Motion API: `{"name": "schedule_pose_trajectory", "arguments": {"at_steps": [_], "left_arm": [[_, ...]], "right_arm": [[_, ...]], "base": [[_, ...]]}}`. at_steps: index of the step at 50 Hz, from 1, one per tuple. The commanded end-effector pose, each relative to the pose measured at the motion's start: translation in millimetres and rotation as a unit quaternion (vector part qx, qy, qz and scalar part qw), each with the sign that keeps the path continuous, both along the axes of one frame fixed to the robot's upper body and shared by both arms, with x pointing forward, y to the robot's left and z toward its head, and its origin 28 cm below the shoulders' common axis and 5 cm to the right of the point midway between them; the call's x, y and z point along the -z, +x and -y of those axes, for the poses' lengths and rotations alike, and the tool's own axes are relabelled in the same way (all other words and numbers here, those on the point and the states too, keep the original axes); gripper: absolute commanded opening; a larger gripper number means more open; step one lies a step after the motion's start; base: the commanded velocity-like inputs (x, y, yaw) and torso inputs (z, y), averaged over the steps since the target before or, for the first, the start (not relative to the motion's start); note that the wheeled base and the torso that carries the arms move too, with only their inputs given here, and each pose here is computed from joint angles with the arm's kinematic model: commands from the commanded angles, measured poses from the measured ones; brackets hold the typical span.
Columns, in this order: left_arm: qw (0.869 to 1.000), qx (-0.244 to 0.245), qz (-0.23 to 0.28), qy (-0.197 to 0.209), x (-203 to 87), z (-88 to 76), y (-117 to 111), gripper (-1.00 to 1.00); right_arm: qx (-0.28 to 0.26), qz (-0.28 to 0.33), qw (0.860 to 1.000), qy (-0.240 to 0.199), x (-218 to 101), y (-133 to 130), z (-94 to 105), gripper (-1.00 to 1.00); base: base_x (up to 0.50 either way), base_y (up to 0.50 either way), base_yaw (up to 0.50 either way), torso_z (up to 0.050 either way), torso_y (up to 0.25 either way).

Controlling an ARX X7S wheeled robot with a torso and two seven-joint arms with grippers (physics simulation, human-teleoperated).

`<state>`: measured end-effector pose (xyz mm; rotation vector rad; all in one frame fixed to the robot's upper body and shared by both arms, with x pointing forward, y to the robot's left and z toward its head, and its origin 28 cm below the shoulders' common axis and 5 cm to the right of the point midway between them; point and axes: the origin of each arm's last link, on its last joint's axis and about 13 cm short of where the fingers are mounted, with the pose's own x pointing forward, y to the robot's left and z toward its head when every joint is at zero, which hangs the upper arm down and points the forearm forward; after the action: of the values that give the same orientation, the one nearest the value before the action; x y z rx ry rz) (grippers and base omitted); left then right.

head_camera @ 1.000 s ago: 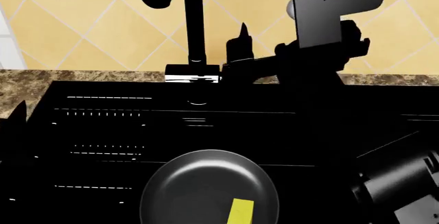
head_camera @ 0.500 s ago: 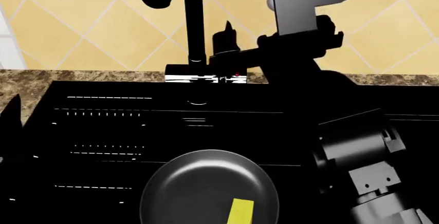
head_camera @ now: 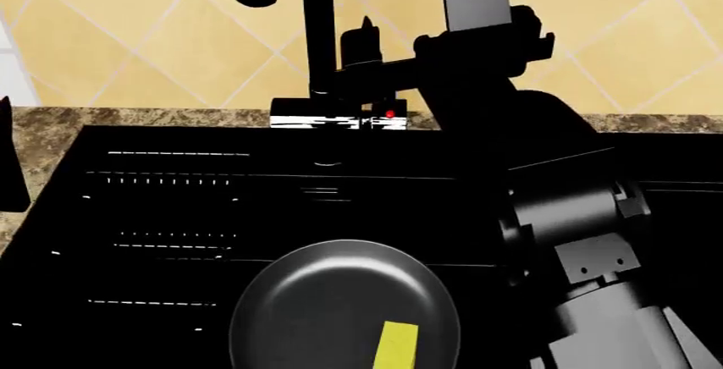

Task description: Pick the pan and sponge and place them into the sink. Then turn on the water.

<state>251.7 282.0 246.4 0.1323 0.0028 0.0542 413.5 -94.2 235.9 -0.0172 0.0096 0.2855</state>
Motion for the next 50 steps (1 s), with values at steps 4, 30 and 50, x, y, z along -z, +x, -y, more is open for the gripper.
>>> {"name": "schedule_pose_trajectory", "arguments": {"at_steps": [4, 30, 50], "left_arm": [[1.0, -0.015, 0.005, -0.002, -6.5, -3.2, 4.5, 1.0], [1.0, -0.015, 0.004, -0.001, -5.6, -0.6, 3.9, 1.0], [1.0, -0.016, 0.004, 0.002, -4.6, -5.0, 1.2, 1.0]], "right_arm": [[-0.003, 0.004, 1.0, 0.005, -3.9, 2.1, -3.8, 1.0], [-0.005, 0.014, 1.0, 0.001, -11.4, 6.4, -7.4, 1.0], [-0.01, 0.015, 1.0, 0.011, -14.7, 8.8, -10.3, 1.0]], "base": [[0.0, 0.0, 0.0, 0.016, -0.152], [0.0, 0.0, 0.0, 0.017, -0.124], [0.0, 0.0, 0.0, 0.017, -0.08]]}}
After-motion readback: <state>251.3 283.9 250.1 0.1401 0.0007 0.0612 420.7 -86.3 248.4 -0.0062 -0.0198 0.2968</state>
